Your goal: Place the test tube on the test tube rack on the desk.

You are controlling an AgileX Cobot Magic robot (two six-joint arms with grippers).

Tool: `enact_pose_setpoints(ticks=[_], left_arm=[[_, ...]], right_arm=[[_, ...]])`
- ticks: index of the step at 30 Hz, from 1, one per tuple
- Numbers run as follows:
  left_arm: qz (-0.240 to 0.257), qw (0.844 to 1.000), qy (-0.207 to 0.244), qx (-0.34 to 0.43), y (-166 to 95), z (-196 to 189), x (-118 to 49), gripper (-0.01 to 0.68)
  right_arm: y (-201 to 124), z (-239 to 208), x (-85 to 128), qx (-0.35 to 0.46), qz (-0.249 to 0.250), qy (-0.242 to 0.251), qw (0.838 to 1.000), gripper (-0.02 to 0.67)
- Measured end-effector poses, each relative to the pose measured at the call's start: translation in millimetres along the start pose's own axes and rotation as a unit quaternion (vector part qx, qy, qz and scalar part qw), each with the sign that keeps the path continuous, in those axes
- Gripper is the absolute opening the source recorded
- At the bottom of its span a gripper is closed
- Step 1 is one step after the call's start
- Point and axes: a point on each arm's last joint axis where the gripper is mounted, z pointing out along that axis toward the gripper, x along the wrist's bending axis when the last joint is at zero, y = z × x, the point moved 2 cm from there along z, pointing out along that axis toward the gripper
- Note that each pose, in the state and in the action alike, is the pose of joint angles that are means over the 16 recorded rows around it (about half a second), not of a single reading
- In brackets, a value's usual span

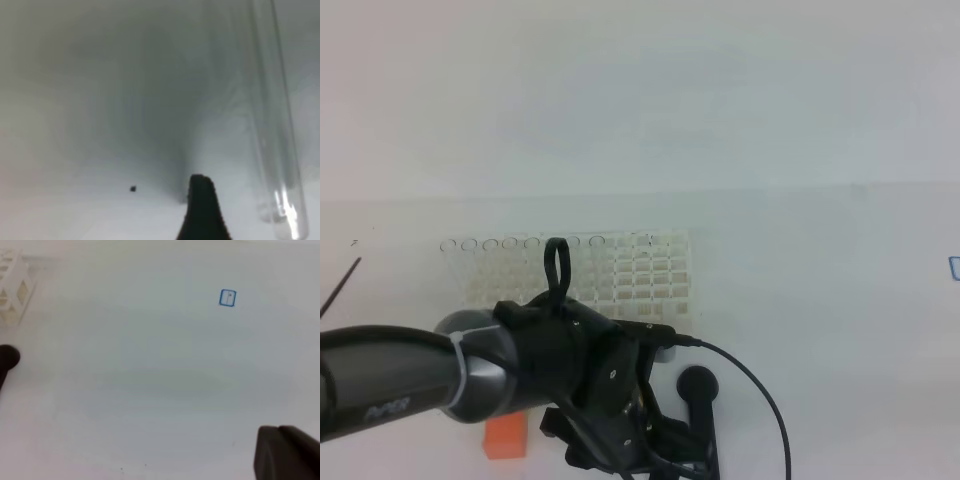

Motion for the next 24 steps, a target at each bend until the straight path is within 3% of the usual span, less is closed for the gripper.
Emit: enact_pose_setpoints(ticks=[12, 24], left_arm=[[0.014, 0.999, 0.034, 0.025, -5.0, 5.1, 7.3, 0.386], [0.006, 0.999, 0.042, 0.02, -3.8, 4.9, 9.1, 0.154]], right_arm=[[-0.2, 0.3, 0.9, 0.0, -0.003, 0.004, 1.0, -0.001], [-0.5, 0.4, 1.1, 0.001, -0.011, 0.005, 1.0, -0.001]])
